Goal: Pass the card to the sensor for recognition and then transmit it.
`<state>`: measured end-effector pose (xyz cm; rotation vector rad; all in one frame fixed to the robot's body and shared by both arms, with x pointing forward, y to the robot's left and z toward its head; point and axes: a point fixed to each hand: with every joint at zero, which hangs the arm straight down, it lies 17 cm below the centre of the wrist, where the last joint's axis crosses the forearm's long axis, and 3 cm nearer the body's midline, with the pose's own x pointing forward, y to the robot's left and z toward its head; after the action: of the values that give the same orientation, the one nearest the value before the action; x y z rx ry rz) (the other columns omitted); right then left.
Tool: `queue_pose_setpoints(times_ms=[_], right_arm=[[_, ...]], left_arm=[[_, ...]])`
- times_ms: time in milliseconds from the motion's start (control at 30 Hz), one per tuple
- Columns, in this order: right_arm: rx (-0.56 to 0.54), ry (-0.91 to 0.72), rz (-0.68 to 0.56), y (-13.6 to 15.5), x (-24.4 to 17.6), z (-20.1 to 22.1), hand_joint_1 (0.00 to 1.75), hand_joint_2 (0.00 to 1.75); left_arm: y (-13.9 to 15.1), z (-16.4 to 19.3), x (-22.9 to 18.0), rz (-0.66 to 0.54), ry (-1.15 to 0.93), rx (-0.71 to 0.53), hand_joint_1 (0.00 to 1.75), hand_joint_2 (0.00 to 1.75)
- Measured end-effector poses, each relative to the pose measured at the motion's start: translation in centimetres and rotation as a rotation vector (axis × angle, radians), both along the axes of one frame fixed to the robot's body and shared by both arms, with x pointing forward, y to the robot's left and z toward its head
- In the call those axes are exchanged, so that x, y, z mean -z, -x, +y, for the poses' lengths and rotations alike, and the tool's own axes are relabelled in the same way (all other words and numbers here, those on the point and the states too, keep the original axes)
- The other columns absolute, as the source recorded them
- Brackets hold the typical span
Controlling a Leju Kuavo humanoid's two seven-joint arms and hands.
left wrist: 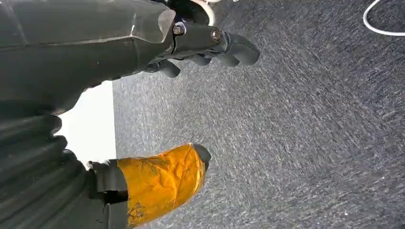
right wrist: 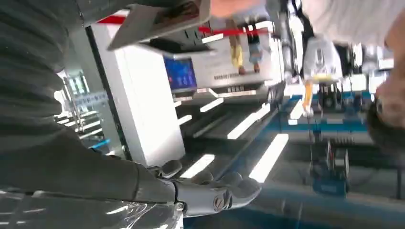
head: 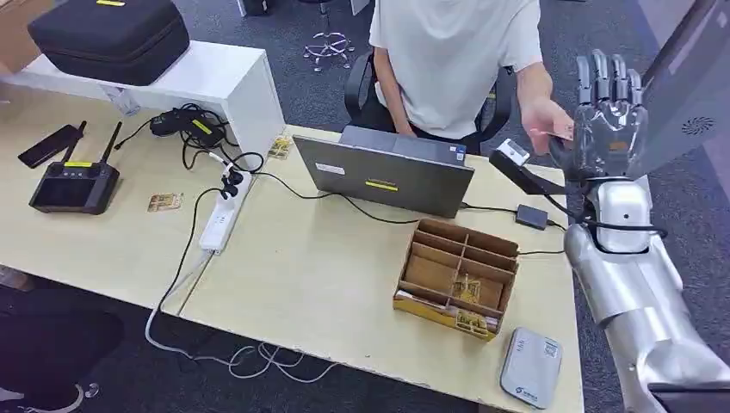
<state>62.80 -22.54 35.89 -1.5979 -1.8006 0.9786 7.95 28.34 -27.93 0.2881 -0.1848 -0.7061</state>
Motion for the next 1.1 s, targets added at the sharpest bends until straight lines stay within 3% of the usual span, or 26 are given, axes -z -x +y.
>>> queue_pose_setpoints(times_ms=[167,200,233,267,433,467,500,1100], right_arm=[[0.007,-0.026,0.068,-0.5,1.8,-0.5,0.0,1.75],[0.007,-0.027,0.073,-0.6,2.0,-0.5,0.0,1.75],[0.007,-0.029,0.078,-0.6,2.1,-0.5,0.0,1.75],[0.006,-0.031,0.08,-0.6,2.2,-0.6,0.0,1.75],[-0.003,-0.029,0.09,-0.6,2.5,-0.3,0.0,1.75],[-0.004,-0.029,0.091,-0.6,2.5,-0.2,0.1,1.75],[-0.005,-0.027,0.092,-0.6,2.6,-0.2,1.75,1.75],[-0.032,-0.063,0.112,-0.4,3.5,0.0,1.75,1.75]], left_arm=[[0.2,-0.2,0.0,0.008,0.005,0.019,0.0,1.75],[0.3,-0.4,0.1,0.017,0.015,0.021,0.0,0.0],[0.5,-0.7,0.1,0.028,0.029,0.023,0.0,0.0],[0.8,-1.2,0.2,0.043,0.055,0.021,0.0,1.75],[1.6,-3.3,0.2,0.074,0.149,-0.001,0.0,1.75],[1.6,-3.5,0.2,0.076,0.155,0.0,0.0,1.75],[1.7,-3.7,0.2,0.078,0.16,0.0,0.0,1.75],[2.2,-5.1,0.1,0.103,0.202,-0.002,0.0,1.75]])
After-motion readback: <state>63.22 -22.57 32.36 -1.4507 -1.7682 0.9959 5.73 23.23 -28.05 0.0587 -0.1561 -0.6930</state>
